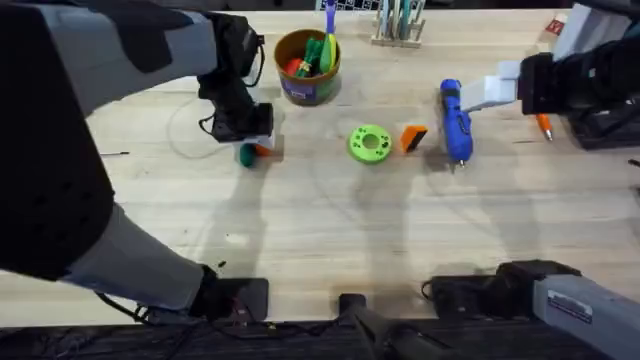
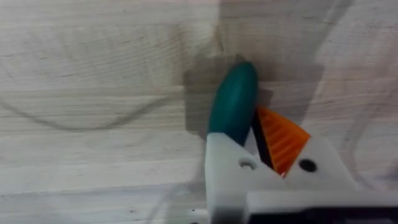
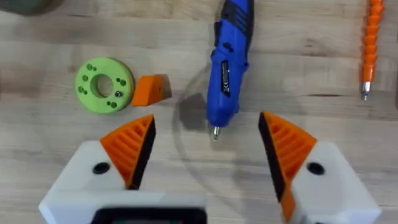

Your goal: Pick up the gripper from the table and insert it into the empty holder that is missing its gripper. Then pick up a screw, insert it into the mounting hole, and use the screwdriver to tighten it. Finally, clean up the table by picking up the vegetable and placing it into the bucket.

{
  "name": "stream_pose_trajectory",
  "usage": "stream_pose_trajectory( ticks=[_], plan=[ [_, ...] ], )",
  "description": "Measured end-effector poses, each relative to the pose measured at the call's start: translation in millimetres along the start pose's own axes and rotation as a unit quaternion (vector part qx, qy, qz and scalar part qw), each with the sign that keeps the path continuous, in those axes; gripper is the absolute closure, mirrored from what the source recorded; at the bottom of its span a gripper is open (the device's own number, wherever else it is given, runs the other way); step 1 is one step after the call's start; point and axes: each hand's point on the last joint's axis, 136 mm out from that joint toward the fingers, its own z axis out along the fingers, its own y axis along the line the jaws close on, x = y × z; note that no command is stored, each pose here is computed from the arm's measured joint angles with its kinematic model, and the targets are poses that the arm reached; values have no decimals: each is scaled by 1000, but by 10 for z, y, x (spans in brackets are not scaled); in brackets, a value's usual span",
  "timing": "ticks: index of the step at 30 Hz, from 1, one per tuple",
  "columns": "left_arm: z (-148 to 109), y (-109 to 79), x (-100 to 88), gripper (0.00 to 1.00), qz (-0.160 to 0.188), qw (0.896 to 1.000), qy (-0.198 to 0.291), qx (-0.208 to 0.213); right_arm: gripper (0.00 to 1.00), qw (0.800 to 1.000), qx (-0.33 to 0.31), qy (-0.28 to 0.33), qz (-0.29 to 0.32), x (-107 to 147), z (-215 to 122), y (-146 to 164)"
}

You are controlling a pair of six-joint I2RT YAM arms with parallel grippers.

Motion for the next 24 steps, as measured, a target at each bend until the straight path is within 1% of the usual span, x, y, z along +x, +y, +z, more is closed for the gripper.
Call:
stream_pose_trajectory(
  ticks=[6, 9, 11, 17, 18, 21, 24],
  plan=[
    [-20, 18, 0, 992, 0, 1000, -1, -5, 15, 1000, 0, 0, 0, 0, -1, 0],
    [-136, 43, 42, 992, -1, 1000, -2, -10, 15, 1000, 0, 0, 0, 0, -1, 0],
    [-302, 35, 45, 992, -1, 1000, -13, -9, 15, 1000, 0, 0, 0, 0, 0, 0],
    [-1048, -18, 29, 992, 4, 996, -90, 5, 15, 1000, 0, 0, 0, 0, -1, 0],
    [-1340, -26, 92, 992, 6, 993, -120, 11, 14, 1000, 0, 0, 0, 0, -1, 0],
    [-1565, -31, 152, 992, 8, 989, -148, 16, 14, 1000, 0, 0, 0, 0, -1, 0],
    [-1708, -28, 218, 992, 9, 985, -169, 21, 15, 1000, 0, 0, 0, 0, 0, 0]
  ],
)
